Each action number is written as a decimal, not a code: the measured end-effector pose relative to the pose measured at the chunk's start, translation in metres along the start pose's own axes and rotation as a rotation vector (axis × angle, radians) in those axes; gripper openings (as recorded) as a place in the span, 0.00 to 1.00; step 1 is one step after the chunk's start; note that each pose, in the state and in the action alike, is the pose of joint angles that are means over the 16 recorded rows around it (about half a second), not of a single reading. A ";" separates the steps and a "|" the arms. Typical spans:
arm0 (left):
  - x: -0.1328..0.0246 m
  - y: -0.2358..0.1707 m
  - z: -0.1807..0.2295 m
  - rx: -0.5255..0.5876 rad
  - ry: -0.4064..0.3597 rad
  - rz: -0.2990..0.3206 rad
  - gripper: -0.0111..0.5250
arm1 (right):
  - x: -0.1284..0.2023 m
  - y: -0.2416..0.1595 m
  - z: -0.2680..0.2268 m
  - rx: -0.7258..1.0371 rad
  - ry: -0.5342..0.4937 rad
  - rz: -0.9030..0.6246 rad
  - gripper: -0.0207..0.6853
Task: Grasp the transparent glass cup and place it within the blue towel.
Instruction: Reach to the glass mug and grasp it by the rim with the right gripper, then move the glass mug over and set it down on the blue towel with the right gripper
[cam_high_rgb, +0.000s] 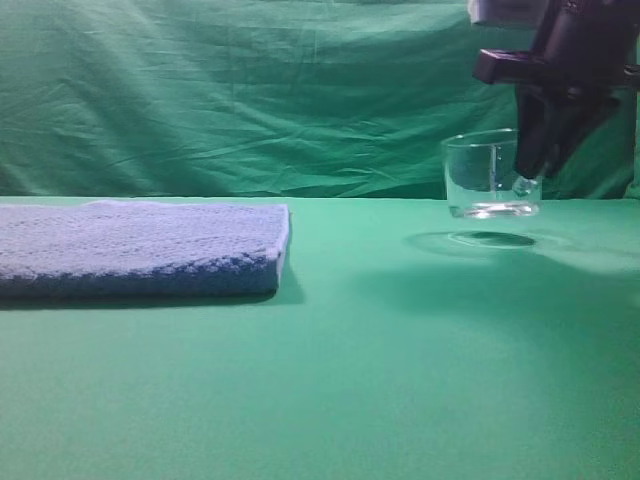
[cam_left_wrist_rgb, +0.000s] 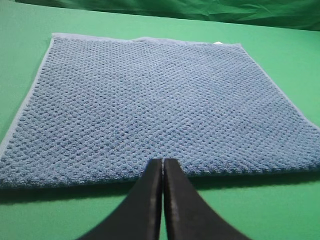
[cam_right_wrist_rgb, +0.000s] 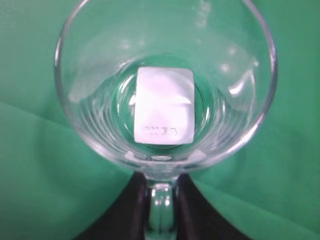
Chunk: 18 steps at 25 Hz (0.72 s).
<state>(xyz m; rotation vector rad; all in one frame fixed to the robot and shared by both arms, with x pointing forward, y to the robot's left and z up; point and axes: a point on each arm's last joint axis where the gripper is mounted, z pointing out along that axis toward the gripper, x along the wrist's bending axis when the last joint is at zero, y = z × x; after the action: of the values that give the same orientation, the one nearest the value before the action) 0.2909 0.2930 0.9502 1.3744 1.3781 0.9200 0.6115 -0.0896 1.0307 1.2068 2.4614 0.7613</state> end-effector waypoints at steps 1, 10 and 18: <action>0.000 0.000 0.000 0.000 0.000 0.000 0.02 | 0.012 0.008 0.003 -0.015 0.016 -0.026 0.18; 0.000 0.000 0.000 0.000 0.000 0.000 0.02 | 0.110 0.039 0.058 -0.055 0.143 -0.217 0.18; 0.000 0.000 0.000 0.000 0.000 0.000 0.02 | 0.145 0.036 0.096 -0.039 0.183 -0.283 0.27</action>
<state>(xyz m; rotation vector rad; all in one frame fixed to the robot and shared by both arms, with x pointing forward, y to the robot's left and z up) 0.2909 0.2930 0.9502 1.3744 1.3781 0.9200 0.5926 0.0760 0.9683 0.7812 2.6717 0.8649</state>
